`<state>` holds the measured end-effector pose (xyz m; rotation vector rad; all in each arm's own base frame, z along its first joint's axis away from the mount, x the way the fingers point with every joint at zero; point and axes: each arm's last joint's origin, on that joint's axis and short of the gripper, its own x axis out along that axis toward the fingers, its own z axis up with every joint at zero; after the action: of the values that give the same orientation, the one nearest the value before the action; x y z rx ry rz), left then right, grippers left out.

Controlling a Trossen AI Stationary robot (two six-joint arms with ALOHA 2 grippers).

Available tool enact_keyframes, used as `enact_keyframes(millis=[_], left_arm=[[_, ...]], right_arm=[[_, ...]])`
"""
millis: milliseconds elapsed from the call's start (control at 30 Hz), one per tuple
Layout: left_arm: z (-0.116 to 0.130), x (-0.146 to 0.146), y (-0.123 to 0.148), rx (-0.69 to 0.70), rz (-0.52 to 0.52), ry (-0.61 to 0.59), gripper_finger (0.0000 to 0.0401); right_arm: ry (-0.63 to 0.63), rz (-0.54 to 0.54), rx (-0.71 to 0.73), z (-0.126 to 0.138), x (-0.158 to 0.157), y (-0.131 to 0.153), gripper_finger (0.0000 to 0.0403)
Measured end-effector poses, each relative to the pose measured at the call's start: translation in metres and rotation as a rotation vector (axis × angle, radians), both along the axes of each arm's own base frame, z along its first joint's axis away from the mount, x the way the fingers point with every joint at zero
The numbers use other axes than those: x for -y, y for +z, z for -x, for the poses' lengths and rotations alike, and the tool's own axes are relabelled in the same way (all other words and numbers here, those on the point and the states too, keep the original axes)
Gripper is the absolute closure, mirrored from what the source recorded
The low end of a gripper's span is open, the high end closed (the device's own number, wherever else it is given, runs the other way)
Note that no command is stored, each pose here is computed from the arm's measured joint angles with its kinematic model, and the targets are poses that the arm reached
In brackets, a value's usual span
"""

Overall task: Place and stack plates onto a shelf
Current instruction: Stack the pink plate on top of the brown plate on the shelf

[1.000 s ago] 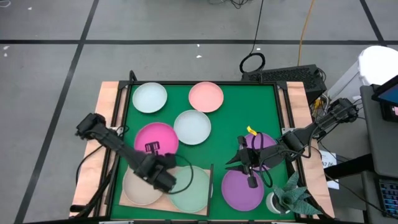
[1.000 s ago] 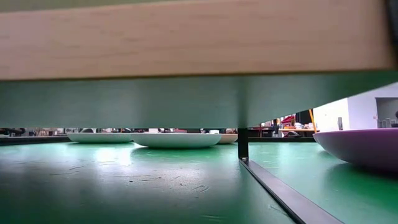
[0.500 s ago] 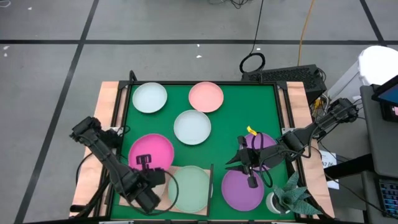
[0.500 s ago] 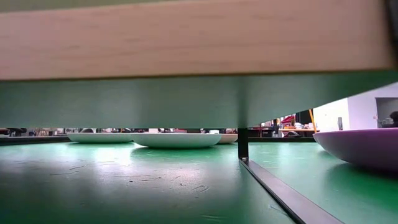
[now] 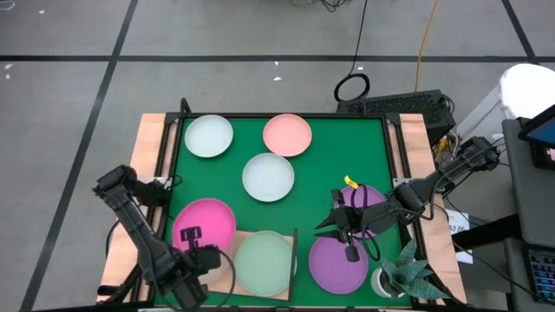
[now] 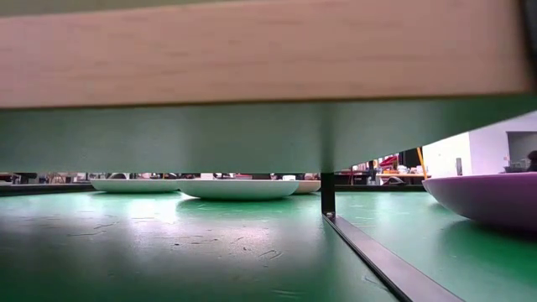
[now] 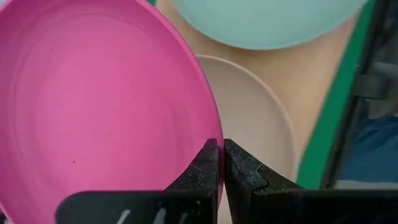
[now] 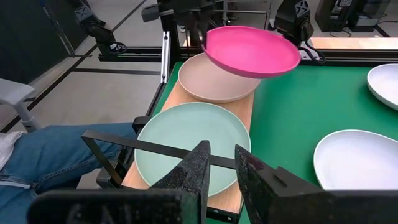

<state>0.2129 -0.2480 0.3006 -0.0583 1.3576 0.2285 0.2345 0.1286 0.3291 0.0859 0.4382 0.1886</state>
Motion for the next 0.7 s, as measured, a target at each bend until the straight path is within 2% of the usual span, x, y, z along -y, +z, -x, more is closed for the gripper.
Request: enact_keyframes(millis=[233,467,700], left_arm=[[0.009,0.014,0.0,0.043,0.054,0.008,0.0392],[0.019,0.022,0.0,0.061,0.064,0.031,0.0392],[0.03,0.034,0.001,0.111,0.073,-0.043,0.0392]], right_arm=[[0.0,0.0,0.0,0.0,0.0,0.0,0.0342],[0.0,0.0,0.0,0.0,0.0,0.0,0.0342],[-0.001,0.0,0.0,0.0,0.0,0.0,0.0342]])
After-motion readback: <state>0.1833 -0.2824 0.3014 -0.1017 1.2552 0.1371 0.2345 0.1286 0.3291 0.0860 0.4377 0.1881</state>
